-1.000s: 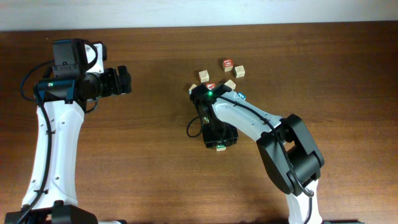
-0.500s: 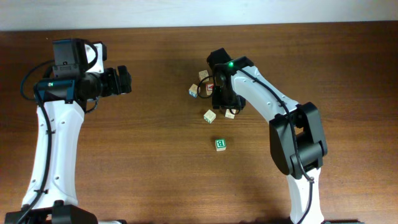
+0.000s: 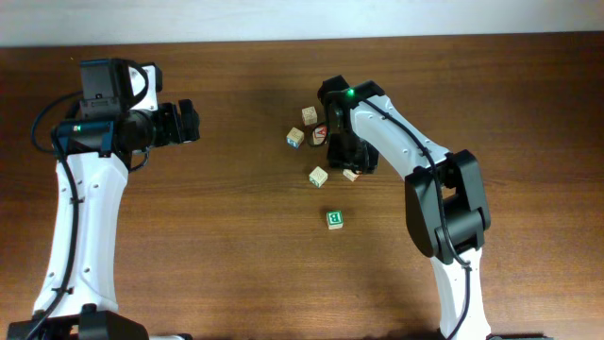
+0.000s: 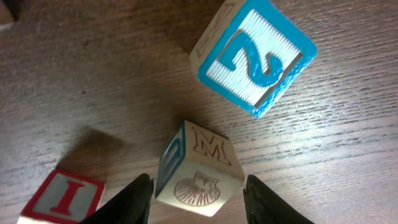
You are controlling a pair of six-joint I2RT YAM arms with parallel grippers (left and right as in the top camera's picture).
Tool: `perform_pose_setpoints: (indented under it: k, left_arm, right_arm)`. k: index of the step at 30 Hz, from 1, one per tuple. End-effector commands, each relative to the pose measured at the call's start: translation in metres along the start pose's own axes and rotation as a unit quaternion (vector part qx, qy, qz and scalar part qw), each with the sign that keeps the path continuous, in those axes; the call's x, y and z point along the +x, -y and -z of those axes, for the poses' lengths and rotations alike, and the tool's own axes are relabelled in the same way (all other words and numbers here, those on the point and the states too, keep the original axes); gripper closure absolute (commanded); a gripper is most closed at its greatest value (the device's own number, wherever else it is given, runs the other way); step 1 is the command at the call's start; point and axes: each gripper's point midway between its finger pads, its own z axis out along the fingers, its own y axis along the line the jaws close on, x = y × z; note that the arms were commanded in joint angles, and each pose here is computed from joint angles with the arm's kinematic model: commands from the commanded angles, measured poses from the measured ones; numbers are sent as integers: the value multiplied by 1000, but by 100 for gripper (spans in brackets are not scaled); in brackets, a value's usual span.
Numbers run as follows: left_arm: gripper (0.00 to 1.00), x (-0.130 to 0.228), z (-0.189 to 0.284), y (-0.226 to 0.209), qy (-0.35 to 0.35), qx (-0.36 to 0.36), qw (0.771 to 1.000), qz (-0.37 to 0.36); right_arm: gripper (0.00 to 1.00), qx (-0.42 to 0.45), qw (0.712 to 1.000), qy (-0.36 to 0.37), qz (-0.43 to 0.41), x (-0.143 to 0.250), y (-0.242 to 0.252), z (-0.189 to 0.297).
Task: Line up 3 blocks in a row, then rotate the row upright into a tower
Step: 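Grasp the M block with the right gripper and place it beside B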
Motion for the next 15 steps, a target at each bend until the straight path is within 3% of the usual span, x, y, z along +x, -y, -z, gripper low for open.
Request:
perform_pose_setpoints:
  k: [1,7,12,15]
  left_arm:
    - [1,-6,3,-1,8,-2,1000,3]
    - [1,-6,3,-1,8,-2,1000,3]
    - [1,-6,3,-1,8,-2,1000,3]
    - [1,-6,3,-1,8,-2,1000,3]
  right_arm:
    - [53,5,1000,10,-28,-8,4,-12]
    - [60,11,999,14,-42,-7,7,-25]
    - [72,-4,998,20,53,-13,0,-13]
    - [75,-44,992,0,121,9,-1,39]
